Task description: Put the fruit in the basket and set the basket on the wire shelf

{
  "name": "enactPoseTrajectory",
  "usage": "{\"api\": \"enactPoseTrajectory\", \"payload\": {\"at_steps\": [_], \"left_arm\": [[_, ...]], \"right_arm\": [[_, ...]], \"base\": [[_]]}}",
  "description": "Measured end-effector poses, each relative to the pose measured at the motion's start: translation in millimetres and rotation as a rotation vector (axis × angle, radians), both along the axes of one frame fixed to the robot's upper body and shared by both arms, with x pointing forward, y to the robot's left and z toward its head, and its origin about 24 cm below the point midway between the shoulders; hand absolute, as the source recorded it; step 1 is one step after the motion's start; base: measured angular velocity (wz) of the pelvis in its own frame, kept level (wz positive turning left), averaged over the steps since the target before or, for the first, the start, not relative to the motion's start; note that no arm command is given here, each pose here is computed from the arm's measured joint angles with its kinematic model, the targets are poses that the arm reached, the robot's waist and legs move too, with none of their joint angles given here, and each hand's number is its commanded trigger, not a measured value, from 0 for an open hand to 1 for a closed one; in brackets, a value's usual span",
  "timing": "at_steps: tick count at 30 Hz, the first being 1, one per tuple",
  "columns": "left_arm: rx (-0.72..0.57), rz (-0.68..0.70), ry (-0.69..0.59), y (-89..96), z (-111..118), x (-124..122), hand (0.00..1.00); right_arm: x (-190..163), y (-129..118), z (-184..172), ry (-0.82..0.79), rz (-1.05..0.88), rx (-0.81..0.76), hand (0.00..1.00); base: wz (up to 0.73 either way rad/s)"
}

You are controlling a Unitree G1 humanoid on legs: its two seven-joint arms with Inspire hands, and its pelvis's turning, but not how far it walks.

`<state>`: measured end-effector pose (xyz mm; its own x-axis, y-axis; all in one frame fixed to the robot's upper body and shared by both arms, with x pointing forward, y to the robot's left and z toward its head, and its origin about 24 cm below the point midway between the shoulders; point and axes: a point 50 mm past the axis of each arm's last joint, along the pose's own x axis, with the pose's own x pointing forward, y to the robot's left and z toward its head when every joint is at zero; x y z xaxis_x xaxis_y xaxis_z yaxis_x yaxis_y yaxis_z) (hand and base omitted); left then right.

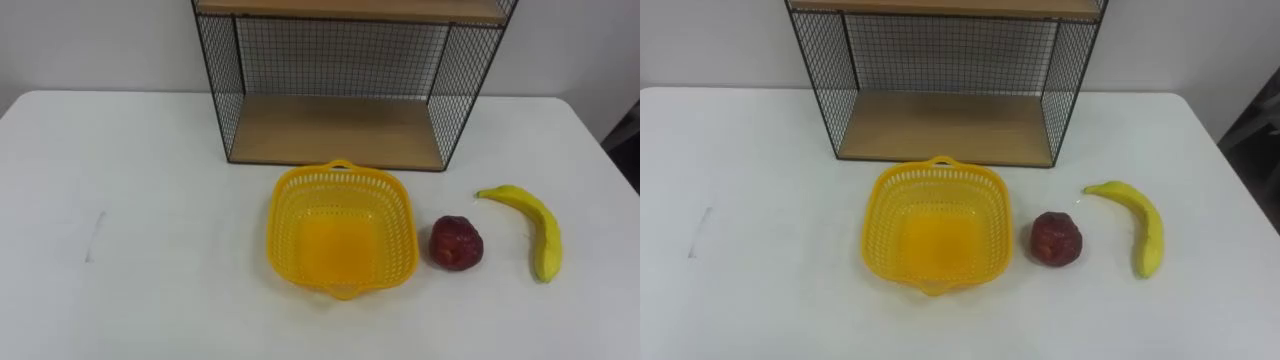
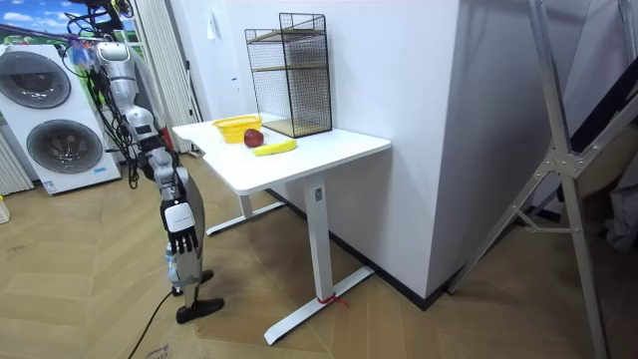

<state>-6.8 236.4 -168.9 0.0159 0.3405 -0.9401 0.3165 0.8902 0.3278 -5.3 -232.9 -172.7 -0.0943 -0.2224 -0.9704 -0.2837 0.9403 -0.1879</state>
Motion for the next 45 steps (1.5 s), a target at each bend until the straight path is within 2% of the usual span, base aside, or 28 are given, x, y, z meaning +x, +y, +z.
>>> {"api": "enactPoseTrajectory", "payload": {"at_steps": [9, 15, 17, 21, 25, 26, 28, 34, 37, 39, 41, 45], "left_arm": [[0.0, 0.002, 0.003, -0.6, -0.1, -1.5, 0.0], [0.003, -0.007, -0.026, -2.3, -0.7, 3.4, 0.0], [-0.003, -0.009, -0.031, -5.6, -1.4, 3.4, 0.0], [-0.006, -0.007, -0.038, -8.9, -1.9, 2.5, 0.0], [0.009, 0.069, -0.053, -4.5, -0.7, -4.7, 0.0], [0.017, 0.075, -0.059, -3.6, -0.4, -5.0, 0.0], [0.039, 0.097, -0.088, -0.5, 0.6, -4.5, 0.0], [0.085, 0.168, -0.124, 8.3, 3.2, -8.3, 0.0], [0.104, 0.183, -0.123, 13.2, 5.0, -14.0, 0.0], [0.123, 0.185, -0.121, 16.2, 6.6, -18.3, 0.0], [0.141, 0.19, -0.142, 19.4, 8.5, -17.1, 0.0], [0.181, 0.17, -0.186, 27.0, 11.9, -9.0, 0.0]], "right_arm": [[-2.4, 0.2, 0.1, 0.003, 0.029, -0.004, 0.0], [2.9, -0.6, 0.1, -0.051, -0.106, -0.045, 0.0], [5.7, -1.8, 0.3, -0.091, -0.225, -0.064, 0.0], [-7.2, -1.8, 0.7, -0.141, -0.621, -0.105, 0.0], [-10.5, -5.4, 1.8, -0.26, -1.169, -0.117, 0.0], [-9.9, -6.1, 1.9, -0.277, -1.241, -0.12, 0.0], [-7.9, -11.3, 3.4, -0.345, -1.506, -0.141, 0.0], [-5.6, -28.7, 8.7, -0.471, -1.943, -0.22, 0.0], [-1.9, -43.8, 15.0, -0.515, -2.04, -0.302, 0.0], [4.3, -59.2, 23.0, -0.562, -2.04, -0.374, 0.0], [13.1, -78.4, 35.8, -0.635, -1.996, -0.473, 0.0], [49.6, -116.3, 80.5, -0.874, -1.785, -0.705, 0.0]], "base": [[0.0], [-0.01], [-0.04], [0.01], [-0.03], [-0.06], [-0.05], [-0.07], [-0.05], [-0.04], [-0.05], [-0.07]]}}
